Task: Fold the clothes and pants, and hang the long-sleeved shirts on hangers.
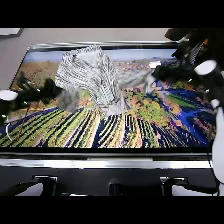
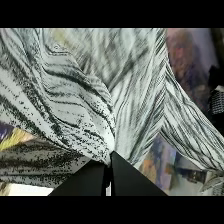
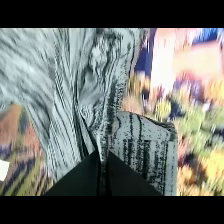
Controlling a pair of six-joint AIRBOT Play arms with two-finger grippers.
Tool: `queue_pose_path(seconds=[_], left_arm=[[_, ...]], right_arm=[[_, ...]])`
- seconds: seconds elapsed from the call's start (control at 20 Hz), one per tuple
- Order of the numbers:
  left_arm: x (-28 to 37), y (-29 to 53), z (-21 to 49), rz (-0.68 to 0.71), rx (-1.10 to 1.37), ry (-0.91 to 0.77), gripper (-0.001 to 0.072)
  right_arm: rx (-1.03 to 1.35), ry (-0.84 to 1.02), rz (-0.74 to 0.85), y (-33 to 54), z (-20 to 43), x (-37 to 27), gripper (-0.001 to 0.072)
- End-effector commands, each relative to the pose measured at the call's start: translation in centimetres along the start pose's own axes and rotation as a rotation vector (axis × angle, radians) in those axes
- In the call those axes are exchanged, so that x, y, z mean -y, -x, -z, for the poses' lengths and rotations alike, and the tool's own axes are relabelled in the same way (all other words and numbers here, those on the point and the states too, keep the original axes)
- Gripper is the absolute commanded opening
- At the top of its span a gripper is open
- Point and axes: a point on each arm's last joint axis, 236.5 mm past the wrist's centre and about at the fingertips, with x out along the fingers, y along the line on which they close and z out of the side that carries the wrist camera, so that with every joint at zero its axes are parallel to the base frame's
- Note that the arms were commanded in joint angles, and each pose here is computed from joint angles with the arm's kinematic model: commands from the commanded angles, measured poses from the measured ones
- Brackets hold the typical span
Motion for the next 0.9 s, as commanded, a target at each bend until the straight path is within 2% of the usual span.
queue_pose_path(seconds=[0.0,0.1,0.25,0.4,0.65,0.85], left_arm=[[9.1,10.2,-7.3,0.055,0.222,-0.239,0.0032],[15.3,17.5,-9.4,0.103,0.386,-0.387,0.0032],[22.0,28.5,-9.2,0.128,0.639,-0.569,0.0033],[23.4,37.3,-7.4,0.087,0.852,-0.569,0.0033],[21.7,47.4,-4.8,-0.047,1.146,-0.48,0.0033],[21.0,47.5,-5.8,-0.086,1.164,-0.471,0.0033]], right_arm=[[0.449,0.174,0.096,15.0,-12.9,-6.6,0.0041],[0.681,0.329,0.205,25.6,-16.4,-10.7,0.0042],[1.008,0.457,0.364,40.7,-16.3,-15.1,0.0042],[1.206,0.475,0.525,52.1,-12.3,-16.7,0.0042],[1.406,0.429,0.62,61.9,-7.1,-17.9,0.0042],[1.444,0.321,0.7,62.1,-8.8,-15.1,0.0042]])
